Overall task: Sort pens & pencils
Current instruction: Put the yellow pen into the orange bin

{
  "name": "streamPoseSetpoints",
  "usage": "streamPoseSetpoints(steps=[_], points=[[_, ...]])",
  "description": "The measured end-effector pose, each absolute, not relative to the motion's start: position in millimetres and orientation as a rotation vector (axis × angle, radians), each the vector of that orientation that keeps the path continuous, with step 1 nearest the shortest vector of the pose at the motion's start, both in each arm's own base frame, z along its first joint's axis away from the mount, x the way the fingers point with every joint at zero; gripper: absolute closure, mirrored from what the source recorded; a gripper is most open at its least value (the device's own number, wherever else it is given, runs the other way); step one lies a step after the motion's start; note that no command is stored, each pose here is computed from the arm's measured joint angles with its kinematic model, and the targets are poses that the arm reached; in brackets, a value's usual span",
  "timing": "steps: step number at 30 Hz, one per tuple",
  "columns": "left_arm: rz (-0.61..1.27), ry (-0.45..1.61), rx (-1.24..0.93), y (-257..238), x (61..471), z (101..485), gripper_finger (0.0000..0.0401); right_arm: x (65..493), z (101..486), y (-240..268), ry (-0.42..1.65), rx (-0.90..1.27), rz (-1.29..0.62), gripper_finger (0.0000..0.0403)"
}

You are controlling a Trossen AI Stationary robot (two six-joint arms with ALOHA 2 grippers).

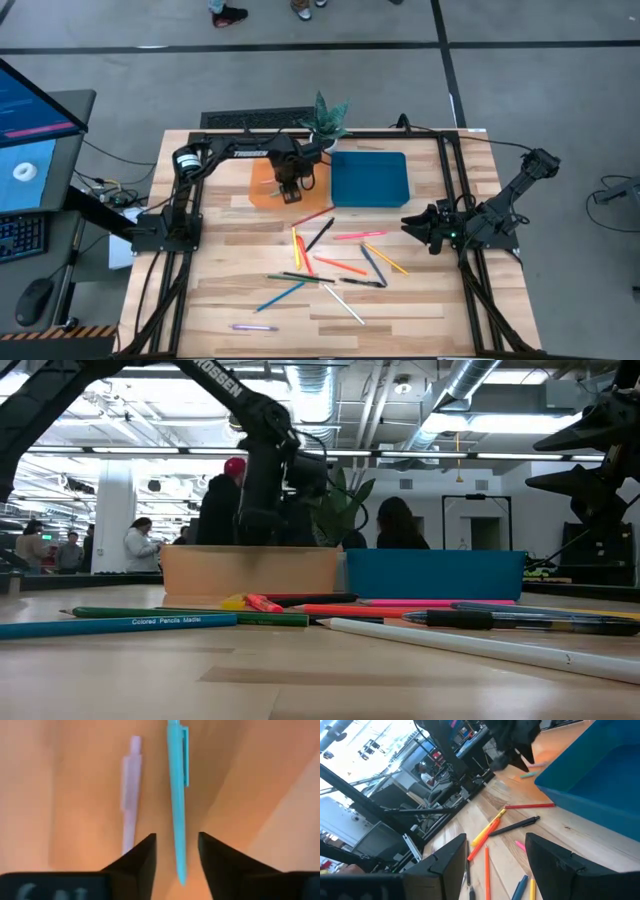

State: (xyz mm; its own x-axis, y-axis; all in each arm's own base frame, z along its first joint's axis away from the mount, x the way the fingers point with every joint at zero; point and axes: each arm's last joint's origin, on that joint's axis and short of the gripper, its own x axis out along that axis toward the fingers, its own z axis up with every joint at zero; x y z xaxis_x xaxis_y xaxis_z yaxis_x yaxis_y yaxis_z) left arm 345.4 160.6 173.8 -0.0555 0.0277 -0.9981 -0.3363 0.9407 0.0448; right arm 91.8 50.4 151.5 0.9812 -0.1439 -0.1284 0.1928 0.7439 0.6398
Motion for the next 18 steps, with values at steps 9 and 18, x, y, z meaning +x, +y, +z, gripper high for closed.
streamPoseSetpoints(steps=[9,18], points=[[0.407,1.471,-0.321,142.7,366.6,269.6,0.0230,91.8,151.5,50.4,0.073,0.700,-0.184,0.0178],[0.438,0.985,-0.322,87.2,352.1,382.5,0.0235,91.8,151.4,50.4,0.074,0.697,-0.184,0.0178]])
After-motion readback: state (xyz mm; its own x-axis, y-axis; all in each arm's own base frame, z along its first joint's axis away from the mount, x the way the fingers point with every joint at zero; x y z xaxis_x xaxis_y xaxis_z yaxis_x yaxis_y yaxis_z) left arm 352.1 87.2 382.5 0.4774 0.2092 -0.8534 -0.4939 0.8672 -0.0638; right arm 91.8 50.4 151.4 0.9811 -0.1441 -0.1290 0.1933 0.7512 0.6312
